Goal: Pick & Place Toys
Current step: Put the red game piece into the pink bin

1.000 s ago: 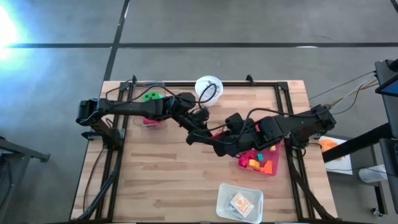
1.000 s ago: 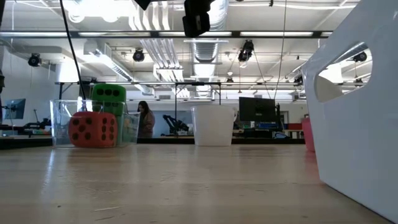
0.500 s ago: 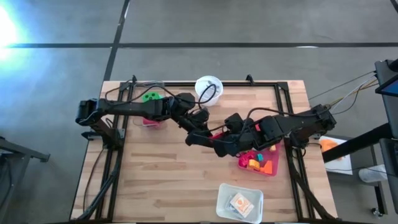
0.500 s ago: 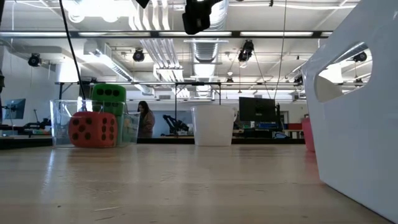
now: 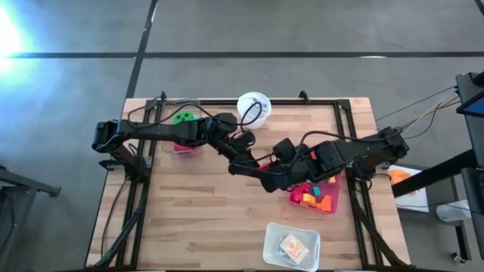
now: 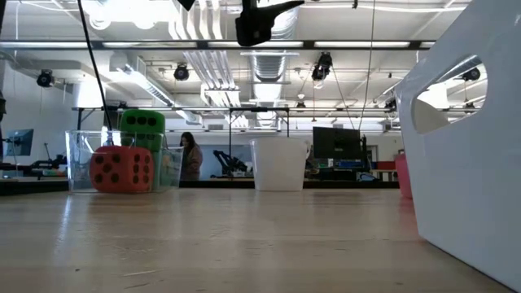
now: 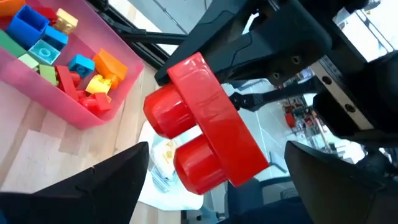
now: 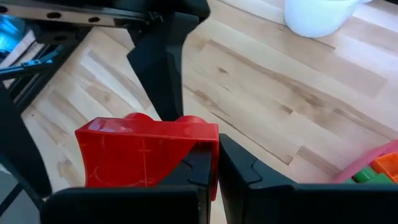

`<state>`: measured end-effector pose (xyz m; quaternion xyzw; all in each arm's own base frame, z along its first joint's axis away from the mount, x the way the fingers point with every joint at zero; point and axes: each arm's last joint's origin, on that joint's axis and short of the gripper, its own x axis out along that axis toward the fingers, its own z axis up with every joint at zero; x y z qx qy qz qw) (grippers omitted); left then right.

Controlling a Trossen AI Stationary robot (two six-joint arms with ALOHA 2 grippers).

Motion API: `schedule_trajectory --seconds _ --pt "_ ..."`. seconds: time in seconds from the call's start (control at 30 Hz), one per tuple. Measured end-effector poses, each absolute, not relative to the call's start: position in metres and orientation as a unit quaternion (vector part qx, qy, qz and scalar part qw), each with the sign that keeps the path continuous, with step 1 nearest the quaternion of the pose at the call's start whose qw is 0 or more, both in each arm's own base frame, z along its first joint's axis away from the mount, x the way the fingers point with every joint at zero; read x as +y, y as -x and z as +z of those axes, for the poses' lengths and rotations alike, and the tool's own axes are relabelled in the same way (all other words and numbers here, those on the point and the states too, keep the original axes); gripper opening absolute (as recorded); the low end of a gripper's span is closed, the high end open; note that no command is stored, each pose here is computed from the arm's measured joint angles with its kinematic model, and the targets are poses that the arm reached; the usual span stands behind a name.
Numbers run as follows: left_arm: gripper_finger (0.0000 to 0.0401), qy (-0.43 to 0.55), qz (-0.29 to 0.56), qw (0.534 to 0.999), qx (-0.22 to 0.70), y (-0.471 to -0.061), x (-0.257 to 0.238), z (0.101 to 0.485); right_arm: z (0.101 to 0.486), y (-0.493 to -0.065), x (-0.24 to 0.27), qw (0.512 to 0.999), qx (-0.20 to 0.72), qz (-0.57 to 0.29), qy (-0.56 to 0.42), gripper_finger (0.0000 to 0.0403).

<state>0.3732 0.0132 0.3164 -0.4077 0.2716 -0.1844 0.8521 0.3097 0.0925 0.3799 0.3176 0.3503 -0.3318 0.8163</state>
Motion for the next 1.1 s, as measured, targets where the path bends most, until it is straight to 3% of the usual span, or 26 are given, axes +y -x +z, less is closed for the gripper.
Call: schedule_trajectory --seconds 0.5,0.9,1.1 --pt "0.0375 0.429 -0.124 0.854 0.268 -0.369 0.016 0.319 0.393 -0.285 0.087 0.808 0.362 -0.339 -0.317 0.0008" --pt "0.0375 0.351 -0.090 0.901 0.239 -0.332 0.016 0.354 0.401 -0.233 0.082 0.762 0.403 -0.377 -0.339 0.0008" --pt "0.0375 0.320 -0.067 0.915 0.239 -0.307 0.016 0.370 0.379 -0.211 0.074 0.718 0.416 -0.411 -0.377 0.0008"
